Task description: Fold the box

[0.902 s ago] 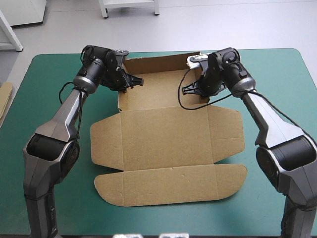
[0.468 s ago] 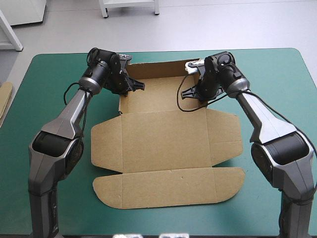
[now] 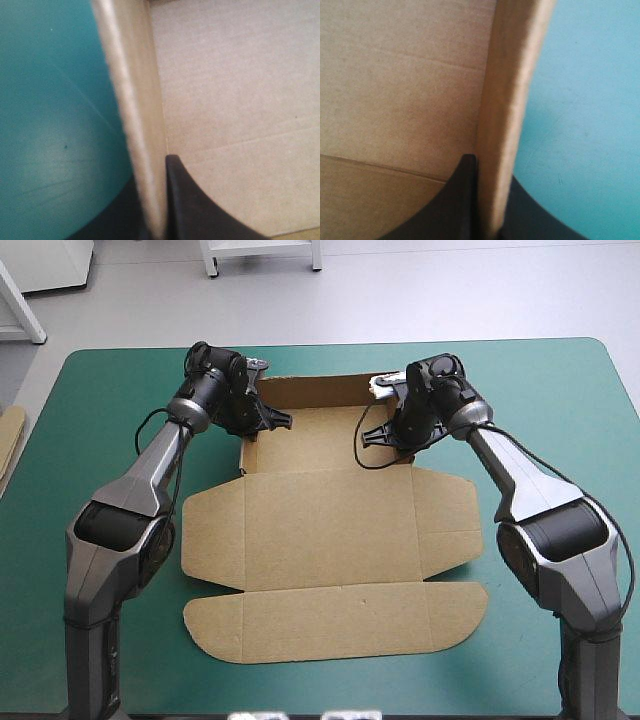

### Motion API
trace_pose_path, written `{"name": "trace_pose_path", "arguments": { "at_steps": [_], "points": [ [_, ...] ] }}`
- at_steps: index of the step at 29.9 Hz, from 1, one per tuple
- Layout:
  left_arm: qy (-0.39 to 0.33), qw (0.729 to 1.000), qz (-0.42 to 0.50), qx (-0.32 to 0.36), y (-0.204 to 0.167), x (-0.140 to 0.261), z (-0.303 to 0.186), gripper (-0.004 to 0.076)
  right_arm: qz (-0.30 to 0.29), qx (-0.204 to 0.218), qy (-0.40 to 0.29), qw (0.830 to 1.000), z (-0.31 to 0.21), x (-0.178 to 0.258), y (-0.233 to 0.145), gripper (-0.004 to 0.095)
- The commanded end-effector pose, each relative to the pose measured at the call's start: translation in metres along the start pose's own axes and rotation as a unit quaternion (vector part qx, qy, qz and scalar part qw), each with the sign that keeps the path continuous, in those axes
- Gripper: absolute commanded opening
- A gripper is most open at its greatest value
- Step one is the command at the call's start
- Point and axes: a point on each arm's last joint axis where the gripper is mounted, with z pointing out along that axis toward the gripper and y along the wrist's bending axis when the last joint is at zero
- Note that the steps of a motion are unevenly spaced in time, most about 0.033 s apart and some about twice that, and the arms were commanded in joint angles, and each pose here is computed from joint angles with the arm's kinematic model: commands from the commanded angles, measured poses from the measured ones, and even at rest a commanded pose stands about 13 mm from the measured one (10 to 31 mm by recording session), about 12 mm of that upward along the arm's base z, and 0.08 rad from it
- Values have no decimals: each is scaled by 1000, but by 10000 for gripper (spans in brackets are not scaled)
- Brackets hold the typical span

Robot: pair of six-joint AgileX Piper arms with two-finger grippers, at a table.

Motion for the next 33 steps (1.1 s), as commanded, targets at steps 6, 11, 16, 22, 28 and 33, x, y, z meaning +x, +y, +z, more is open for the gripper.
{"name": "trace_pose_path", "arguments": {
  "at_steps": [6, 11, 16, 22, 28, 33],
  "points": [
    [-24, 999, 17, 15, -7, -1, -31, -8, -31, -17, -30, 999, -32, -1, 5, 0],
    [-27, 999, 18, 15, -7, -2, -31, -8, -31, -24, -30, 999, -32, -1, 7, 0],
    [-36, 999, 23, 15, -7, -3, -31, -6, -35, -27, -52, 998, -34, -5, 7, 3],
    [-51, 998, 28, 16, -7, -6, -33, 128, -55, -26, -73, 995, -40, -10, 8, 148],
    [-60, 998, 29, 17, -7, -7, -33, 344, -50, -19, -83, 995, -42, -12, 6, 410],
    [-72, 997, 27, 22, -8, -9, -34, 459, -43, -10, -93, 995, -42, -13, 5, 492]
  ]
}}
